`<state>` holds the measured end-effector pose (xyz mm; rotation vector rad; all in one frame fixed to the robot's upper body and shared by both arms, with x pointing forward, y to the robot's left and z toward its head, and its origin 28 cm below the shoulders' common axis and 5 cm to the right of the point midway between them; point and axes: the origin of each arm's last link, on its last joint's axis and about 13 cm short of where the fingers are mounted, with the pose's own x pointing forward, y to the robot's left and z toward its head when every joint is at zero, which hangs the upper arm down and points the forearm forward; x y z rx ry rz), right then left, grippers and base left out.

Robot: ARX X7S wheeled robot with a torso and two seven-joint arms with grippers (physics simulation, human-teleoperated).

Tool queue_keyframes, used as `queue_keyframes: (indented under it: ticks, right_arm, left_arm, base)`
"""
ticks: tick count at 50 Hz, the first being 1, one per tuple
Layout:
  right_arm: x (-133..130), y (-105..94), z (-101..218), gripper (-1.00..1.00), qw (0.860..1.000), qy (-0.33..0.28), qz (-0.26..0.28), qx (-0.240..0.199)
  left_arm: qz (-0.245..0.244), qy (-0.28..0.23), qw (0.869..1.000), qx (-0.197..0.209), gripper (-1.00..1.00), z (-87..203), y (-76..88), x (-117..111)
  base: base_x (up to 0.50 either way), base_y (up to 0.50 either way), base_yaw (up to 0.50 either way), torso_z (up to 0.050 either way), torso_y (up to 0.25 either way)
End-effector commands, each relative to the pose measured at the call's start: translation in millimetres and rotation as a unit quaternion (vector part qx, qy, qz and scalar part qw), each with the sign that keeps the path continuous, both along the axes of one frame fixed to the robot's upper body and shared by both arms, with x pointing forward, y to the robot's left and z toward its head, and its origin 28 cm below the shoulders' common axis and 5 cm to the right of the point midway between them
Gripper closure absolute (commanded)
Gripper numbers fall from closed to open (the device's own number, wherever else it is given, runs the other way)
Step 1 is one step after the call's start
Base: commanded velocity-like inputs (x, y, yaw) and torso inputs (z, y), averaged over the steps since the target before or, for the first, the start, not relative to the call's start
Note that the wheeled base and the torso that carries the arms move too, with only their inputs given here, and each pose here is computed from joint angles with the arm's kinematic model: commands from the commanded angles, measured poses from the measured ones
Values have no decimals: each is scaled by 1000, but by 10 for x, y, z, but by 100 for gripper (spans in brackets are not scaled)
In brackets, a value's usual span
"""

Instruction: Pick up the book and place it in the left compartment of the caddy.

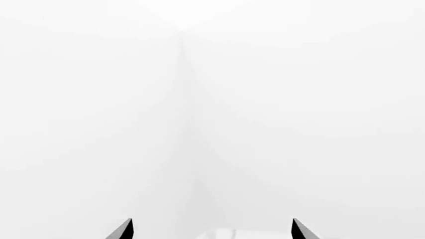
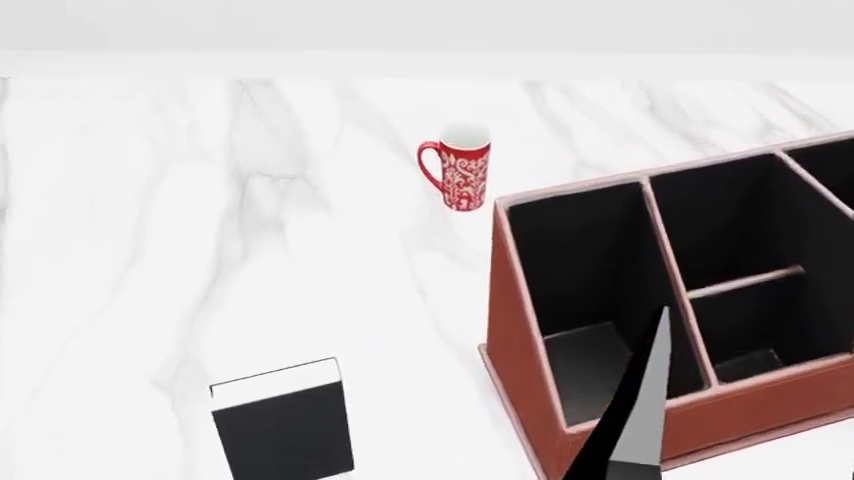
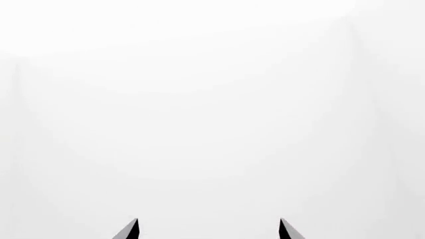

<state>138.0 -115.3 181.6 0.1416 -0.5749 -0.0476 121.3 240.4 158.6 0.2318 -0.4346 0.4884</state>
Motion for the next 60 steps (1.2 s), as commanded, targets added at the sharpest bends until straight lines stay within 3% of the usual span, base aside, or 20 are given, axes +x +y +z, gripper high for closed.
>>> queue_keyframes:
  ticks: [1,26,60]
  right_arm:
    - [13,-11,-4,-100,1000,-5,-9,-12]
    - [16,-17,4,-100,1000,0,-10,-7]
    - [32,-15,3,-100,1000,15,-12,-5]
  left_arm:
    - [0,1,1000,7,-100,7,10,-14]
    - [2,1,1000,8,-100,7,12,-16]
    - [2,0,1000,7,-100,5,14,-22]
  base:
    - [500,-51,0,0,0]
    - [496,-39,0,0,1]
    - [80,0,0,0,1]
